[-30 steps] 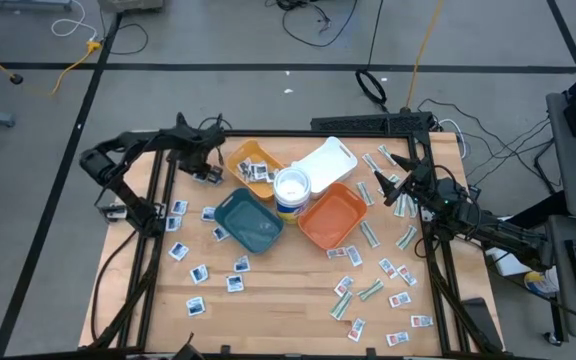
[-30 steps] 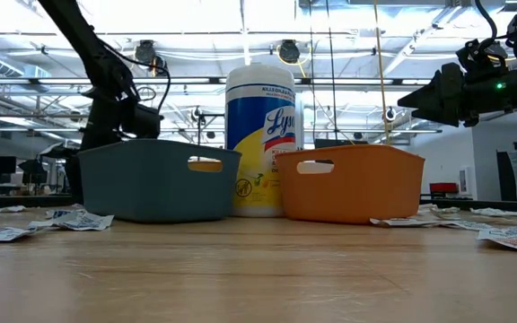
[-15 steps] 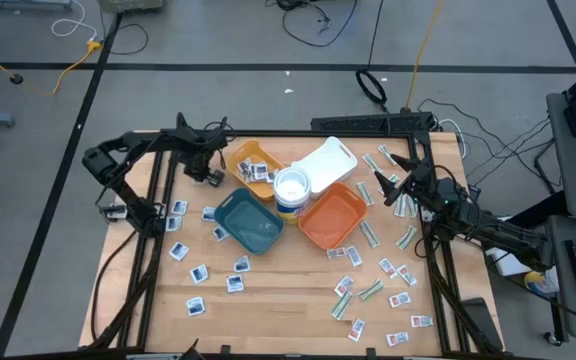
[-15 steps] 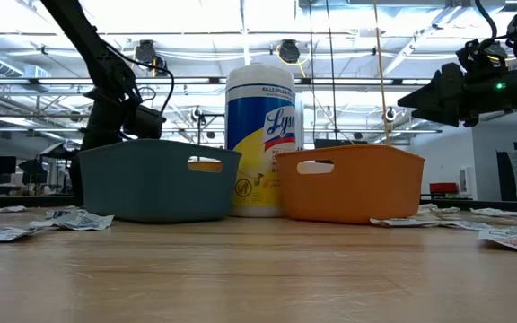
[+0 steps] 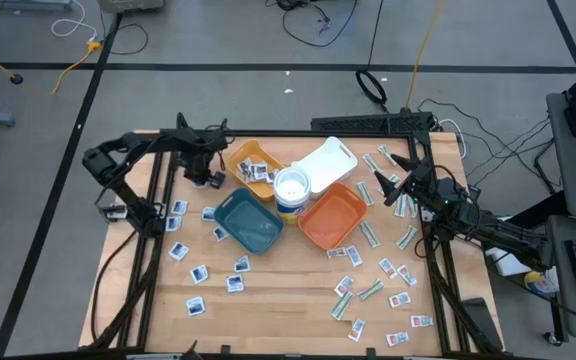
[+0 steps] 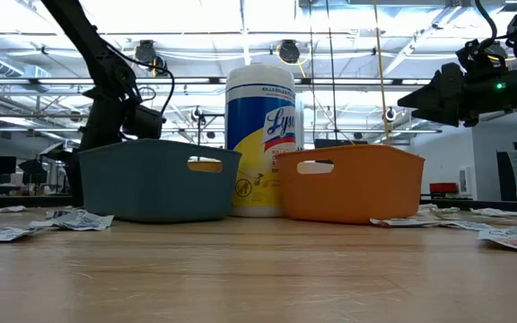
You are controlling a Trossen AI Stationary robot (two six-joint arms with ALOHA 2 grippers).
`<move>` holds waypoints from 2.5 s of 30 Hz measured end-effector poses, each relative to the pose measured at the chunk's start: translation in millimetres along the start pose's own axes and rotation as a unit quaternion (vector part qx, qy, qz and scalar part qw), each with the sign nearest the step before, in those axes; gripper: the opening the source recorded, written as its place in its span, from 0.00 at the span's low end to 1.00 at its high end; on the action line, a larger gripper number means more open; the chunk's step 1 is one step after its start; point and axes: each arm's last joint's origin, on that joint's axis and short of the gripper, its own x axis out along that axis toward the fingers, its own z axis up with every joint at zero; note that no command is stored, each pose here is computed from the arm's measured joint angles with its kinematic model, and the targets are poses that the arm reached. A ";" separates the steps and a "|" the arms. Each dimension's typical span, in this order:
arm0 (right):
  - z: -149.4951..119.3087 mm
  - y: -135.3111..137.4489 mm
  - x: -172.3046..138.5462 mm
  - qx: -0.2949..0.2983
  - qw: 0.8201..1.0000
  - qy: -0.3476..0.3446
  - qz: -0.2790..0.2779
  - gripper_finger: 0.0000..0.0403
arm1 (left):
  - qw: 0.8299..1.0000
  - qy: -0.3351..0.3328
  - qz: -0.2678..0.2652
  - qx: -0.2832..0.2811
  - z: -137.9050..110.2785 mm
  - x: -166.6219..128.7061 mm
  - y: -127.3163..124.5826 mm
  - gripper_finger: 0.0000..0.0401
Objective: Pick & Place First Aid Supplies
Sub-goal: Put the blue pad into the blue bin
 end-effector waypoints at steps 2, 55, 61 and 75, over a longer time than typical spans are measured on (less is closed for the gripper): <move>0.0 0.0 0.0 0.000 1.000 0.000 0.000 0.94 | 1.000 0.006 -0.005 0.006 0.2 -2.6 1.3 0.18; -0.1 0.0 0.0 0.000 1.000 0.000 0.000 0.94 | 0.995 -0.069 -0.033 0.063 -46.3 -83.2 10.1 0.00; 0.0 0.0 0.0 0.000 1.000 0.000 0.000 0.94 | 0.990 -0.081 -0.057 0.103 -56.8 -90.0 -18.0 0.00; 0.0 0.0 0.0 0.000 1.000 0.000 0.000 0.94 | 0.967 -0.095 -0.080 0.222 -69.6 -124.6 -116.8 0.00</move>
